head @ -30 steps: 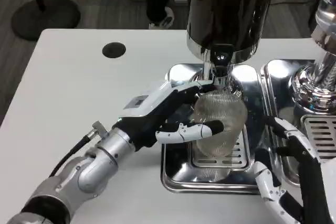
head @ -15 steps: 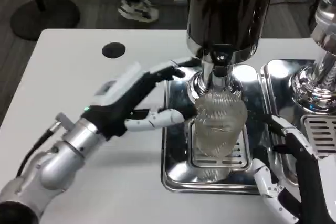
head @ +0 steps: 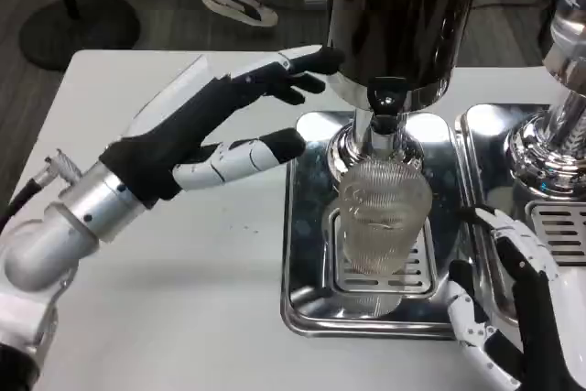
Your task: Grasp the cup under the faucet to collect the drink, then remove the cup.
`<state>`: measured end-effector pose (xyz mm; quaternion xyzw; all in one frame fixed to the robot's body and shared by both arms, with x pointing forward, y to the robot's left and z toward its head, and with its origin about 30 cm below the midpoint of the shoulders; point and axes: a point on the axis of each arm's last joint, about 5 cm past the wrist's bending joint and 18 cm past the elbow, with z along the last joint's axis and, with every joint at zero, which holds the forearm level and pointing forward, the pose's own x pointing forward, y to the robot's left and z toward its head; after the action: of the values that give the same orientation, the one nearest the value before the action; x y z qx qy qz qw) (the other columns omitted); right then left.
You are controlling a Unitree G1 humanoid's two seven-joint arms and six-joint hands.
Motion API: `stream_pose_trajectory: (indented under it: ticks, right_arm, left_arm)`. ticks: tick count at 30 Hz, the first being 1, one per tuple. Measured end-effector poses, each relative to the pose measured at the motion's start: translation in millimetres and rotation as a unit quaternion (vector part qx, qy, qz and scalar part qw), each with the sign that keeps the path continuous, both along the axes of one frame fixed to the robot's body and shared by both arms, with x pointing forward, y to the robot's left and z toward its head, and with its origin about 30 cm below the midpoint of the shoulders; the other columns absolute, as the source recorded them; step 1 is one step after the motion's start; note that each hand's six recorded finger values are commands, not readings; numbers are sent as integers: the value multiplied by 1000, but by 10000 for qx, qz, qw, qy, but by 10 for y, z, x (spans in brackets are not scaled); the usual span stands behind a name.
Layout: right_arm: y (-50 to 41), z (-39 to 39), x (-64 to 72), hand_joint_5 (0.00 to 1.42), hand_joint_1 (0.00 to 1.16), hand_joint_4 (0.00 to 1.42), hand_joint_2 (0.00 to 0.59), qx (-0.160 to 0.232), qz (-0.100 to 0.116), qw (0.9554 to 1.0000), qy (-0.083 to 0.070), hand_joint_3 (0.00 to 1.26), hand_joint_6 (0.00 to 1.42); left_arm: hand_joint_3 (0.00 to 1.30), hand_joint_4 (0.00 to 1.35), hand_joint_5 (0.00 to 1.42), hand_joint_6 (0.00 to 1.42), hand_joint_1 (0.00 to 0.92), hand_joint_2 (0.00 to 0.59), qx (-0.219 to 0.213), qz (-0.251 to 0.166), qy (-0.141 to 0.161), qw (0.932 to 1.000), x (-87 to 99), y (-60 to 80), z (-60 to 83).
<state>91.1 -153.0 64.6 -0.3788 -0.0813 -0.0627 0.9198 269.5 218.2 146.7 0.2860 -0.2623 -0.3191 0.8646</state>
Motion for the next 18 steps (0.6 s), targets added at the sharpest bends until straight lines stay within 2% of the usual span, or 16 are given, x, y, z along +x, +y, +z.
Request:
stream_pose_trajectory:
  ticks: [4,10,18]
  right_arm:
    - [-37,30,11,110,392,142,544,-310,-2,9995,28,273,199]
    - [-51,28,12,102,387,131,549,-390,-64,9991,158,262,193]
    - [-31,25,12,97,376,129,556,-346,-10,9991,228,260,178]
  left_arm:
    - [191,174,236,299,0,79,138,-237,153,9995,42,1,58]
    - [191,164,221,266,0,63,241,-483,404,9977,75,-21,69]
    - [185,151,209,230,0,58,294,-676,379,9966,142,-105,149]
